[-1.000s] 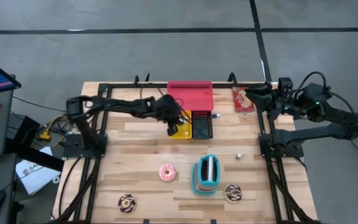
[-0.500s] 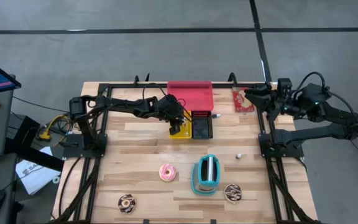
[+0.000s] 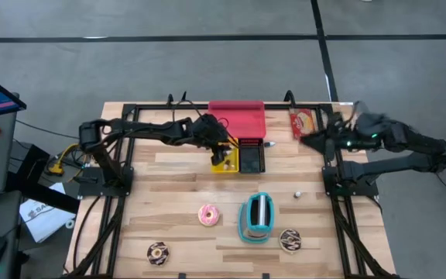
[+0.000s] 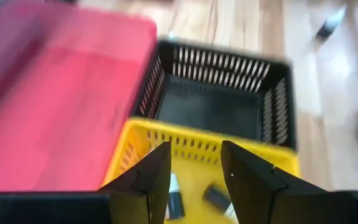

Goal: Pick & Place Food Item
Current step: Put the red food coloring bottle into the yellow bin

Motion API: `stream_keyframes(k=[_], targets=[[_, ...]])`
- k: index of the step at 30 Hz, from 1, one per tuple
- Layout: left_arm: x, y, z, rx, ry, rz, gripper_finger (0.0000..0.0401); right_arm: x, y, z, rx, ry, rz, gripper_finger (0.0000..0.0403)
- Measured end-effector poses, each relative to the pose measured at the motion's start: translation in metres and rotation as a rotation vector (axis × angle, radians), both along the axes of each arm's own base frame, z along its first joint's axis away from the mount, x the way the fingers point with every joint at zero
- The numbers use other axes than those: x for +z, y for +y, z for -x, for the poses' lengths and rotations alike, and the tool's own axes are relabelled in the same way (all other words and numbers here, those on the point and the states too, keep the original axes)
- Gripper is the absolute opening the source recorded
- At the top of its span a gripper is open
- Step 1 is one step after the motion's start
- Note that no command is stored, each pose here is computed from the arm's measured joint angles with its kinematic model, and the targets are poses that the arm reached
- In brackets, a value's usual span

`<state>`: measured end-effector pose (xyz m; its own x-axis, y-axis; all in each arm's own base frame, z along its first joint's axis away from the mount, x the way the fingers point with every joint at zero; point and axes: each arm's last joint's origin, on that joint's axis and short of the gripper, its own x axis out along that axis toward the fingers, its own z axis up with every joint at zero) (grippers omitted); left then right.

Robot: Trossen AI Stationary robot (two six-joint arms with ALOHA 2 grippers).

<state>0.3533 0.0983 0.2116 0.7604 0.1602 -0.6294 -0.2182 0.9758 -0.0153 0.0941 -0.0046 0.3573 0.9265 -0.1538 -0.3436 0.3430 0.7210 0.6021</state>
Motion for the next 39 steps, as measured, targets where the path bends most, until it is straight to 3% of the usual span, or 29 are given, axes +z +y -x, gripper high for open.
stream_keyframes(k=[3,6,15,21,25,34,39], targets=[[0.020,-0.002,0.006,0.001,-0.062,-0.014,0.0136,-0.023,0.008,0.001,0.068,0.212,-0.156,0.0147],[0.045,-0.008,0.015,-0.013,-0.136,-0.041,0.0142,-0.039,0.017,-0.005,0.117,0.350,-0.216,0.0147],[0.109,-0.030,0.049,-0.089,-0.314,-0.155,0.0183,-0.090,0.045,-0.029,0.226,0.799,-0.086,0.0147],[0.132,-0.035,0.067,-0.089,-0.392,-0.177,0.0210,-0.113,0.060,-0.050,0.136,0.929,-0.066,0.0147],[0.138,-0.036,0.073,-0.088,-0.413,-0.183,0.0221,-0.126,0.069,-0.063,0.050,0.980,-0.110,0.0147],[0.137,-0.036,0.074,-0.084,-0.406,-0.173,0.0226,-0.153,0.081,-0.087,-0.116,1.068,-0.257,0.0147],[0.137,-0.036,0.074,-0.084,-0.405,-0.172,0.0228,-0.160,0.082,-0.089,-0.187,1.104,-0.266,0.0147]])
